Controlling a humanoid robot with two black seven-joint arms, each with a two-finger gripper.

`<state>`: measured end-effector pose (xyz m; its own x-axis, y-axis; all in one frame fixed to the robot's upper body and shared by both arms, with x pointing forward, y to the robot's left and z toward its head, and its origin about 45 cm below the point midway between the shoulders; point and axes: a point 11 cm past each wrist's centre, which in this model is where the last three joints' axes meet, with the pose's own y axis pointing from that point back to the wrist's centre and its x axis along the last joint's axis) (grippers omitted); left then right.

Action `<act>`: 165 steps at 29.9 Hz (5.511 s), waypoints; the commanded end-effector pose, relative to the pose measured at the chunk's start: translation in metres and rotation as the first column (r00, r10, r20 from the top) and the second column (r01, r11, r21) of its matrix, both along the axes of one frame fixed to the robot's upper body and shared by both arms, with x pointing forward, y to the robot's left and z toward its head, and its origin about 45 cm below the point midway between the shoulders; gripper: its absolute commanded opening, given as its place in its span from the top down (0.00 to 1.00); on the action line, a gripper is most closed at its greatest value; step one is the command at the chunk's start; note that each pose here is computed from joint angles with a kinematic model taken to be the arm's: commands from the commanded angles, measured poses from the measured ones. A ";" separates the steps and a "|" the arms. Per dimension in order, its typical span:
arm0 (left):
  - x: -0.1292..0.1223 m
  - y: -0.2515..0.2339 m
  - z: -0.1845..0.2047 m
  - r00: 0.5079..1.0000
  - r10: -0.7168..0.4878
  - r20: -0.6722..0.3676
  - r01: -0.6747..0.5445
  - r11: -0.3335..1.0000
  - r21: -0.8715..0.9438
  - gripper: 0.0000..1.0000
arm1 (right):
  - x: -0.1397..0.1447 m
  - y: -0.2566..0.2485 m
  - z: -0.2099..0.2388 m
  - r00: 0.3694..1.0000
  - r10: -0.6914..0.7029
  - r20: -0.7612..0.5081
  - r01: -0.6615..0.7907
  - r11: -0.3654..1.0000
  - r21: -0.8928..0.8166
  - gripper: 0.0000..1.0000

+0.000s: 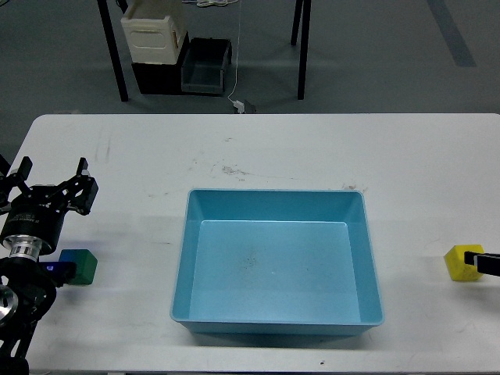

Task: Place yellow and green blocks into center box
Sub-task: 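Move the right gripper down onto the yellow cube and close it, then lift the yellow cube with the right gripper and carry it over the box, then lower the yellow cube into the box and open the right gripper, then raise the right gripper away from the box, then move the left gripper down onto the green cube and close it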

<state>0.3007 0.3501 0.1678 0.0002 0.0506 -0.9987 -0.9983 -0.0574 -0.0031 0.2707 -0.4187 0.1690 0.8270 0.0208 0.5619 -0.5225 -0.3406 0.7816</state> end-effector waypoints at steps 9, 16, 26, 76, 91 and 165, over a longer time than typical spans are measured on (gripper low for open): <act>0.000 -0.003 -0.001 1.000 0.000 0.000 0.000 1.000 -0.010 0.00 | 0.007 0.004 -0.015 1.000 -0.021 -0.004 0.022 1.000 0.021 0.10; 0.000 -0.002 -0.001 1.000 0.002 0.001 -0.002 1.000 -0.011 0.00 | 0.008 0.007 -0.022 0.999 -0.029 -0.012 0.030 0.999 0.030 0.13; 0.000 -0.003 -0.001 1.000 0.001 -0.001 -0.001 1.000 -0.013 0.00 | 0.005 0.005 -0.023 0.999 -0.030 -0.027 0.030 0.999 0.026 0.67; 0.006 0.003 0.007 1.000 0.011 0.017 -0.011 1.000 -0.006 0.00 | 0.079 0.264 0.147 0.416 0.905 0.093 -0.832 0.420 -0.363 0.99; 0.010 0.003 0.012 1.000 0.011 0.027 -0.011 1.000 -0.005 0.00 | 0.068 0.302 0.055 0.356 0.929 -0.101 -0.906 0.317 -0.282 0.76; -0.017 0.047 0.106 0.577 -0.406 -0.708 -0.508 -0.858 0.078 0.00 | 0.013 0.057 0.106 0.624 -0.772 0.122 0.114 0.244 0.963 0.00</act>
<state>0.2910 0.3956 0.2900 0.6087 -0.2991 0.7349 -0.5735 0.4742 0.6680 0.2917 -0.3530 0.2839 0.1140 -0.9583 0.2620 -0.9572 -0.1765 -0.2292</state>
